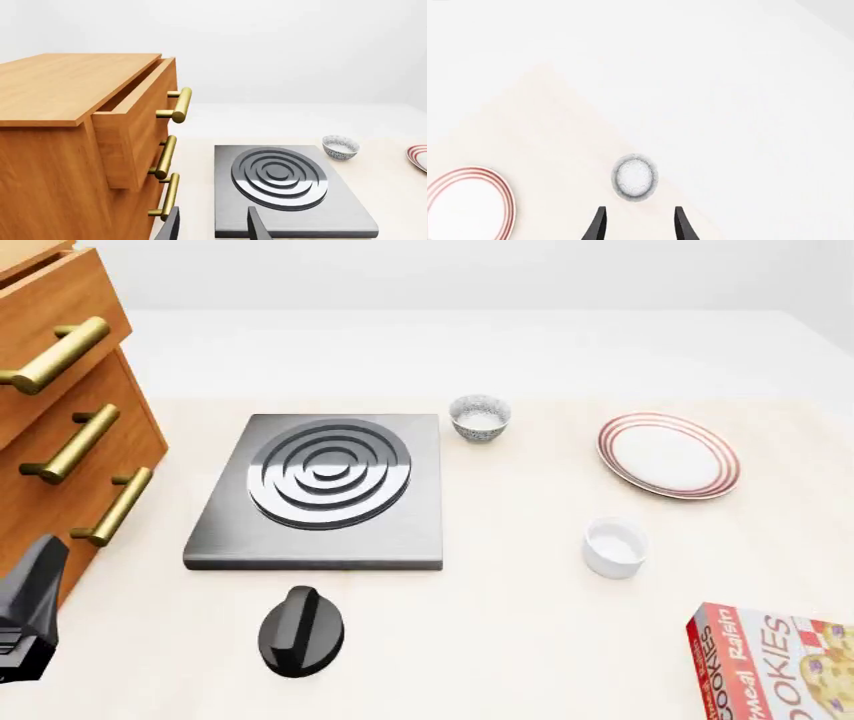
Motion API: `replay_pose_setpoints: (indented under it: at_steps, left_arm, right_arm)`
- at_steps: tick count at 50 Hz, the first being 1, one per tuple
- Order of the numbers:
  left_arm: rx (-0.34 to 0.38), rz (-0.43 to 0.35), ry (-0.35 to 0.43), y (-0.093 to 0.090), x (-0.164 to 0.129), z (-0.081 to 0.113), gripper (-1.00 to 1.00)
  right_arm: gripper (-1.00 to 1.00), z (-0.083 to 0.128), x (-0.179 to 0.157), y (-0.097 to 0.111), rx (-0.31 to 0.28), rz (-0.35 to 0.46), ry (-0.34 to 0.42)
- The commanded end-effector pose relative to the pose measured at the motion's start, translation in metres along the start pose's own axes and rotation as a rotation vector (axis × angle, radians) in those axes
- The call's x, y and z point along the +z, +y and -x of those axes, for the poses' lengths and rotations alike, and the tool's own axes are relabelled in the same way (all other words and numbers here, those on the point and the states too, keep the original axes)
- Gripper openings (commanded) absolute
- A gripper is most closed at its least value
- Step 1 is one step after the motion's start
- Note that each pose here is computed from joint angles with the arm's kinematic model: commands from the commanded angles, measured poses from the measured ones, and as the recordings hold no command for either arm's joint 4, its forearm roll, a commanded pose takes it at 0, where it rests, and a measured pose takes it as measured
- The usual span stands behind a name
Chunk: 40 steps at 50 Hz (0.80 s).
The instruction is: Pick the akita bowl next to the cookies box and place it on the plate.
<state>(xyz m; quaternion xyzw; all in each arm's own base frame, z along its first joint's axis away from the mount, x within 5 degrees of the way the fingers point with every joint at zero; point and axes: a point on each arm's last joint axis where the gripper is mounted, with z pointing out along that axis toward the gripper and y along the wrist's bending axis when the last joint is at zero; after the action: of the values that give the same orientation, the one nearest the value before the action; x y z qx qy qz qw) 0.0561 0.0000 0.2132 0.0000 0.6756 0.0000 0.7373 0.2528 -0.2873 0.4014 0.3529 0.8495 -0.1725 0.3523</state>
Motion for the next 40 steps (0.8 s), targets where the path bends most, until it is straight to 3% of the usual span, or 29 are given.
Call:
replay_pose_setpoints:
  at_steps: [1, 23, 40]
  left_arm:
    - [0.000, 0.000, 0.000, 0.000, 0.000, 0.000, 1.00]
    - [0.000, 0.000, 0.000, 0.000, 0.000, 0.000, 1.00]
    - [0.000, 0.000, 0.000, 0.000, 0.000, 0.000, 1.00]
  right_arm:
    - [1.00, 0.004, 0.024, -0.023, 0.051, -0.037, 0.047]
    - [1.00, 0.008, 0.059, -0.035, 0.127, -0.052, 0.082]
    - [1.00, -0.004, 0.094, -0.029, 0.104, -0.040, 0.105]
